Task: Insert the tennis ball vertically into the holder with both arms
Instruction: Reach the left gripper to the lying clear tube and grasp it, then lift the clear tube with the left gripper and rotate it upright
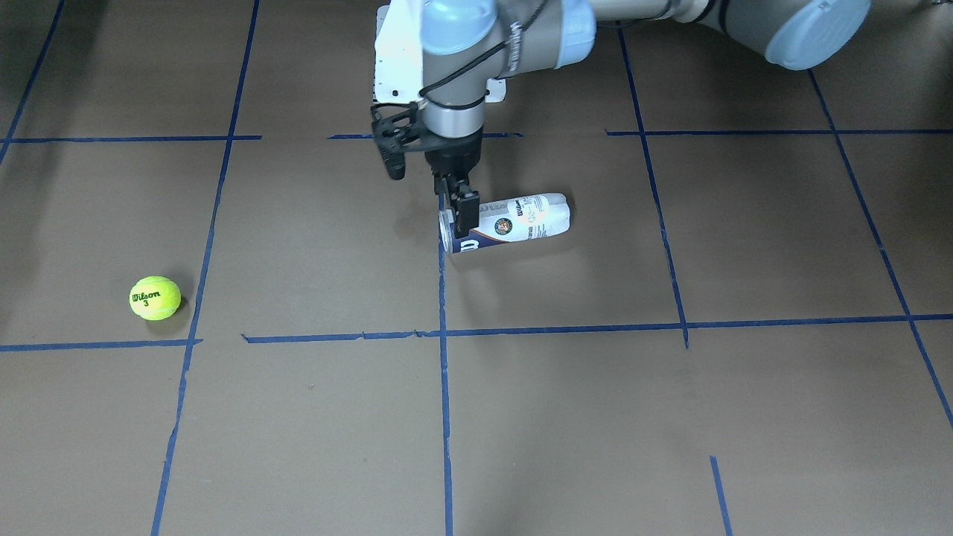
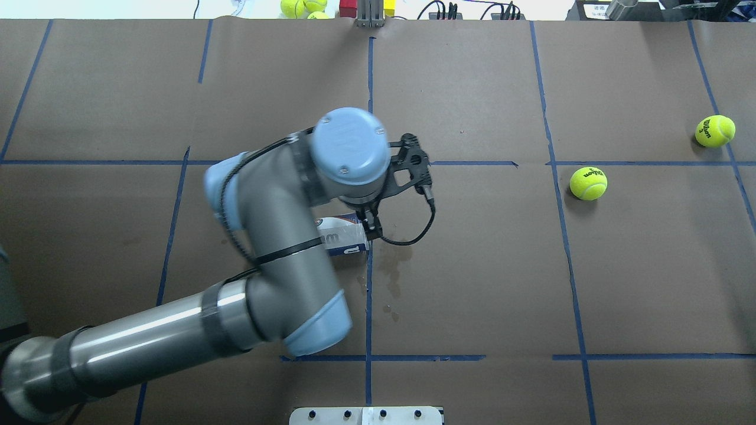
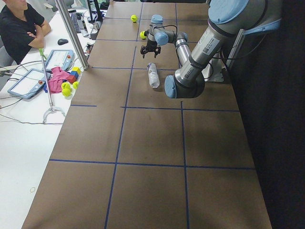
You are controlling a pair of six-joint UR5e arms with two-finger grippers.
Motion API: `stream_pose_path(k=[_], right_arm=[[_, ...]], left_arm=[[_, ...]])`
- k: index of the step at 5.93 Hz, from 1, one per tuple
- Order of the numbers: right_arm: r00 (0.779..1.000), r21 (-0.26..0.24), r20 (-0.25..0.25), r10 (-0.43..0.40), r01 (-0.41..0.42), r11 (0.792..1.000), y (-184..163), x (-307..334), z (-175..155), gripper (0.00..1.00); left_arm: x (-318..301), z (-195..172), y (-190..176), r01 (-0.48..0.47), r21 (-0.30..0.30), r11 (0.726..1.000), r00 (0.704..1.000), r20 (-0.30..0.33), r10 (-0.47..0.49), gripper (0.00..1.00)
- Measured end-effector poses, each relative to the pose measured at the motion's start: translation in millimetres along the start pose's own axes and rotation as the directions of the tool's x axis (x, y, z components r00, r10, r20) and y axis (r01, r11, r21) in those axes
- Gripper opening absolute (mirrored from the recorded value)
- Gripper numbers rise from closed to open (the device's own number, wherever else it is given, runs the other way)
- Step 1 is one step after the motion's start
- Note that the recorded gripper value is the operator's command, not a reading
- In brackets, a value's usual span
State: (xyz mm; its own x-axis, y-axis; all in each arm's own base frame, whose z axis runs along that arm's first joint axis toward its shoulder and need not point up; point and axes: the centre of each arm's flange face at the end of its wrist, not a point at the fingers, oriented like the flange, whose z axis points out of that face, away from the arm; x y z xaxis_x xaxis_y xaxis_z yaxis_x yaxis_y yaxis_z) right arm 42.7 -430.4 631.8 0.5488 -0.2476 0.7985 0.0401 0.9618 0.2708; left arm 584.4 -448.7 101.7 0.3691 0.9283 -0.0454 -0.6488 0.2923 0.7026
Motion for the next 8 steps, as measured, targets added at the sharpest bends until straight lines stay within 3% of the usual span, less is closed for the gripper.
stream_pose_path(k=[1,3,5,8], right_arm=[[1.000,0.001,0.002,-0.001,0.001,1.000,0.6,-0.6,-0.2,1.00],[1.000,0.000,-0.001,0.000,0.000,1.000,1.3,0.4,0.3,1.00],[1.000,0.000,0.000,0.001,-0.001,1.000,0.9,0.8,0.5,1.00],[1.000,0.001,-0.001,0.021,-0.021,1.000,-2.1,0.0,0.2,1.00]], left_arm=[[-5.9,2.9,-24.0,-0.013,-0.097,0.995,0.999,0.047,0.017,1.00],[13.2,26.3,-41.5,-0.090,-0.211,0.973,0.992,0.073,0.107,1.00],[28.6,43.1,-42.0,-0.155,-0.256,0.954,0.980,0.082,0.181,1.00],[45.4,48.5,-38.4,-0.158,-0.259,0.953,0.981,0.069,0.182,1.00]])
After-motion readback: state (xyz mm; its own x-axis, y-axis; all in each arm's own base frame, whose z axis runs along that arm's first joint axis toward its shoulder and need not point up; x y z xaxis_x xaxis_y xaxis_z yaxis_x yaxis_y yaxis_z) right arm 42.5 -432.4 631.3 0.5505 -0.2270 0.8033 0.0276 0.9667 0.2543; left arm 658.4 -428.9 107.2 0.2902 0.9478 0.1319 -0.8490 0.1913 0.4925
